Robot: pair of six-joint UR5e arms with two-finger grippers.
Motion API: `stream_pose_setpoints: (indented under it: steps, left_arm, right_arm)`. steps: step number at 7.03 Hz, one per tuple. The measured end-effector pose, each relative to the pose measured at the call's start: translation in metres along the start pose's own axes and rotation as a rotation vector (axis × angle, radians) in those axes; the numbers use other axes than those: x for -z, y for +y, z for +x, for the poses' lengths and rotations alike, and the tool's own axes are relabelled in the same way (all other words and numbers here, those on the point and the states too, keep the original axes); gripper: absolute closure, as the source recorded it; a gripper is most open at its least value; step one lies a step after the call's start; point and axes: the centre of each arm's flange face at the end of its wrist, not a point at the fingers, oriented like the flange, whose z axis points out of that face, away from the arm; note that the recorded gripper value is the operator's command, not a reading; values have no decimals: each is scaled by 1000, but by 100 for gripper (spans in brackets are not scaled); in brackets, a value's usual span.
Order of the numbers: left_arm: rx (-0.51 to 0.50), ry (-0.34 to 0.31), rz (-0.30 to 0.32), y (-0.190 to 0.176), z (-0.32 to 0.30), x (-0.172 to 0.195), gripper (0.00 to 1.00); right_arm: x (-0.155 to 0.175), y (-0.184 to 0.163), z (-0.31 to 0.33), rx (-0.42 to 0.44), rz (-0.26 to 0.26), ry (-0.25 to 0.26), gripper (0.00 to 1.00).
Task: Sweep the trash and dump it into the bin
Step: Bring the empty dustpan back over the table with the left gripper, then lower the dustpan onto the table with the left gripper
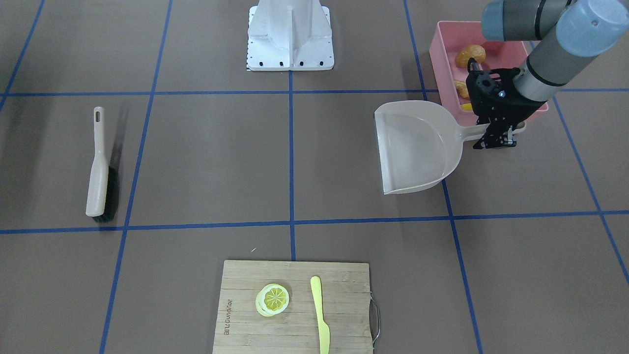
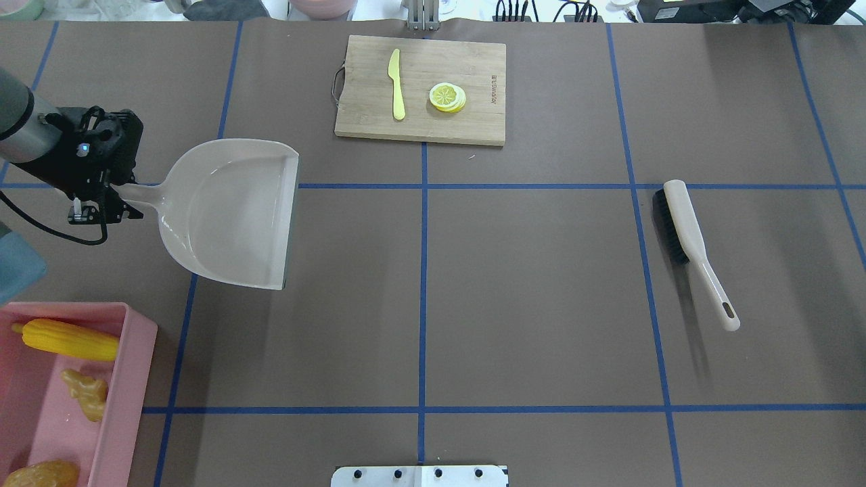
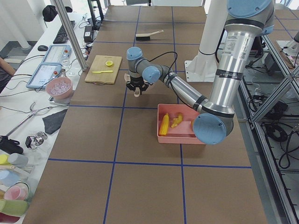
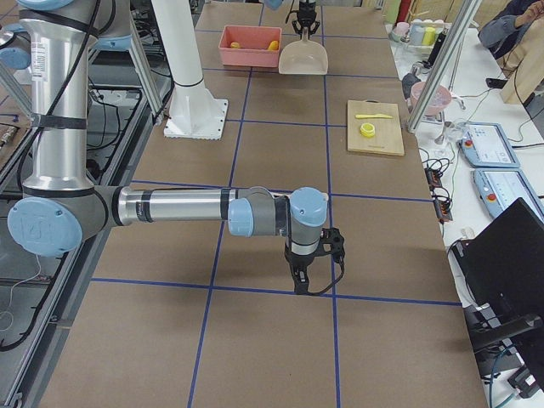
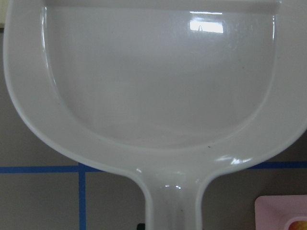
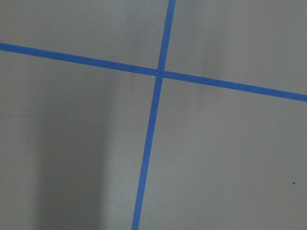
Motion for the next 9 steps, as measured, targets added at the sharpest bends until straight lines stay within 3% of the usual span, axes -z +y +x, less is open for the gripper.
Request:
stream_pose_setpoints:
  steps: [5,9]
  left_arm:
    - [53,36,71,0,-44,-47,100]
    - [37,37,104,13,-52,-74,100]
  right_arm:
    - [-1,1,1,-1,-2,1,0]
    - [-1,1,1,-1,-2,1,0]
